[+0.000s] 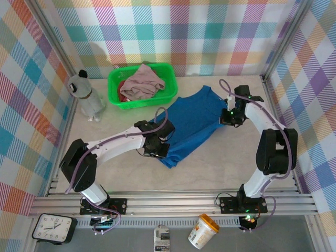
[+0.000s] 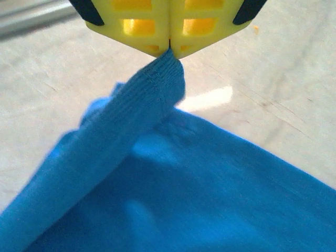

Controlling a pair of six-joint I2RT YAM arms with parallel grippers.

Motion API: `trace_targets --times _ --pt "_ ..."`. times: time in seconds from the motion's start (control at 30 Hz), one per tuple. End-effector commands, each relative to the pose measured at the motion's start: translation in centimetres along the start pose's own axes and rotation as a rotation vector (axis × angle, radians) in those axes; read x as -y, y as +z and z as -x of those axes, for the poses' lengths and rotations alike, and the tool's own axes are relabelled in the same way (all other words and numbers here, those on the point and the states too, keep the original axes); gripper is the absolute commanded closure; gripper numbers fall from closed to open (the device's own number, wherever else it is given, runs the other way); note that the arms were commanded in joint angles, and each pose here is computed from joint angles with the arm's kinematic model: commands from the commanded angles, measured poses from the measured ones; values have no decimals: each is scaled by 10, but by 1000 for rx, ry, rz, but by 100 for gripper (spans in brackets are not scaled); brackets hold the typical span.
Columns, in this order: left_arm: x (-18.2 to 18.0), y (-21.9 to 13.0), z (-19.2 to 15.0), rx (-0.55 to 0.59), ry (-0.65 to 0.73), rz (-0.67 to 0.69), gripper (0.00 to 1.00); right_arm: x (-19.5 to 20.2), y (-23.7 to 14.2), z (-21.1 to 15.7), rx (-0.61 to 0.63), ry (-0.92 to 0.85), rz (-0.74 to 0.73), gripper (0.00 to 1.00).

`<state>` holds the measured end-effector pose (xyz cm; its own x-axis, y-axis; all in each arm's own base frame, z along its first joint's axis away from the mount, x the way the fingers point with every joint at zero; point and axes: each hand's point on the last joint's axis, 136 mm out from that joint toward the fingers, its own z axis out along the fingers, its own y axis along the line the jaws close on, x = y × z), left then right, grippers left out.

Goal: Fold and stack the tank tops

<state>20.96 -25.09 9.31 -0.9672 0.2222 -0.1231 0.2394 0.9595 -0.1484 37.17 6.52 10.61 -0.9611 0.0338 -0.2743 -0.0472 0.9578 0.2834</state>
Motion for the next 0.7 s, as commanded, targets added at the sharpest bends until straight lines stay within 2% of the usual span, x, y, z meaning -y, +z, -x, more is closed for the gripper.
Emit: trace_targets --times 0.0,0.2,0.37,0.47,0.57,0.67 --pt "5 -9 -11 -33 -9 -33 100 3 -9 3 -27 -33 -35 97" --pt "4 7 10 -26 -14 -55 100 -1 19 17 -122 -52 -24 97" --pt "4 20 27 -35 -11 -63 100 -7 38 34 -142 -62 -19 97" --pt "7 15 35 -27 -4 -68 100 -9 37 40 -127 -58 -9 98" --pt "21 2 27 -32 25 -100 100 -6 26 32 -112 -63 -30 98" --pt "48 -15 5 -43 72 -155 100 4 9 14 -91 -48 -58 98"
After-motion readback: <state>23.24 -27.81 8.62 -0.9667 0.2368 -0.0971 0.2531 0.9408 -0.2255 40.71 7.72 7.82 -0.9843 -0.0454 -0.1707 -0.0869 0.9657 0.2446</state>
